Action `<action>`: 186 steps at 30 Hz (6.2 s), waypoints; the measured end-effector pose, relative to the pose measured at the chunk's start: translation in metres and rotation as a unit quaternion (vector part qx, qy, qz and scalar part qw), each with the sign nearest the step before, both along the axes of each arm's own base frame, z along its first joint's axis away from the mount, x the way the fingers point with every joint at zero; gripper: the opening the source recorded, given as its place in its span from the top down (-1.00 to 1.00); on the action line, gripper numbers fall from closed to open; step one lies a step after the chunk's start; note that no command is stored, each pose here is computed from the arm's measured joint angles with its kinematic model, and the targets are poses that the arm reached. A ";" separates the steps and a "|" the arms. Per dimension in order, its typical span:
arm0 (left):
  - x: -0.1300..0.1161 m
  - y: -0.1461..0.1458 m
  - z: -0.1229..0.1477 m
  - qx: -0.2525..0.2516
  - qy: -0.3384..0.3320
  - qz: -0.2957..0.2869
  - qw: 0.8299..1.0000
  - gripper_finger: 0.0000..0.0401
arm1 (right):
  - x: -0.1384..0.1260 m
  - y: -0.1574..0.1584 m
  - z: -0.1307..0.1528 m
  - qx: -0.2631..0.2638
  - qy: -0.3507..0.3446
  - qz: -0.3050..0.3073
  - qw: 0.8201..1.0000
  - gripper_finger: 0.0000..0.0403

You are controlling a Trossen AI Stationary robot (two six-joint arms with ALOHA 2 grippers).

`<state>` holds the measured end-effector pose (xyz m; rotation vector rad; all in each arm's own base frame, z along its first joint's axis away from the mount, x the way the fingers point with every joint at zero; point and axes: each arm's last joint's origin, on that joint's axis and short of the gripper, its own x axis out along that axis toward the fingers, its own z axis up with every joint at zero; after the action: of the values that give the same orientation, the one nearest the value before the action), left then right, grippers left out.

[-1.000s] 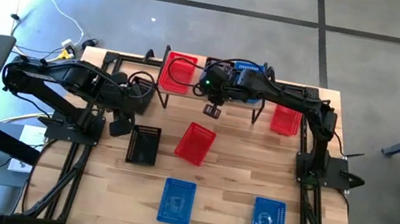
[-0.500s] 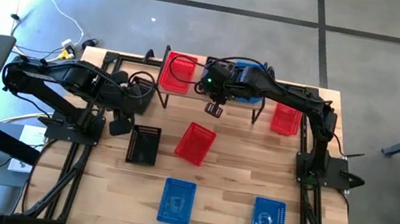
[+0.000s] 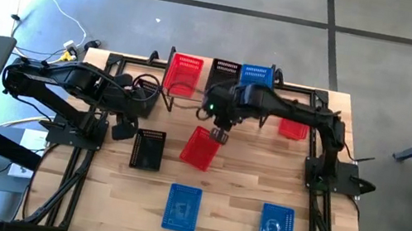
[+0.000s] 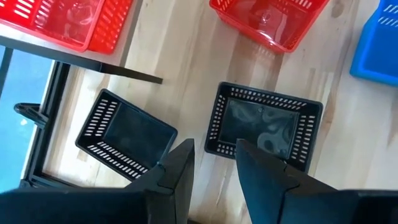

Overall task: Stack baskets on shelf by color
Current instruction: Stack the right blue bin on top of the blue bin on the shelf

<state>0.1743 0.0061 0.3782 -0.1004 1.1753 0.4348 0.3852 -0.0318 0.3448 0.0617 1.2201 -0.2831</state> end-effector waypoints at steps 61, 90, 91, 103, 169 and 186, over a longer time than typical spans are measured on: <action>-0.002 -0.004 -0.001 -0.087 -0.007 0.056 0.995 0.29 | -0.224 0.237 -0.062 0.222 0.026 0.013 0.975 0.43; -0.001 -0.004 -0.001 -0.090 -0.014 0.068 0.993 0.29 | -0.234 0.312 -0.144 0.165 0.113 0.068 0.977 0.34; -0.001 -0.004 -0.001 -0.090 -0.014 0.068 0.993 0.29 | -0.233 0.312 -0.146 0.164 0.117 0.067 0.977 0.34; -0.001 -0.004 -0.001 -0.089 -0.014 0.069 0.994 0.29 | -0.232 0.319 -0.169 0.153 0.169 0.061 0.972 0.57; 0.001 -0.004 -0.001 -0.056 -0.002 -0.020 0.998 0.29 | -0.088 0.058 0.027 -0.144 0.071 0.029 0.987 1.00; 0.004 -0.004 0.000 -0.057 -0.019 -0.016 0.998 0.29 | -0.103 -0.045 0.033 -0.170 0.164 0.083 0.968 1.00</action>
<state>0.1778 0.0020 0.3787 -0.1870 1.1628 0.3356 0.2825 -0.0767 0.3779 -0.3971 1.4779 -0.3620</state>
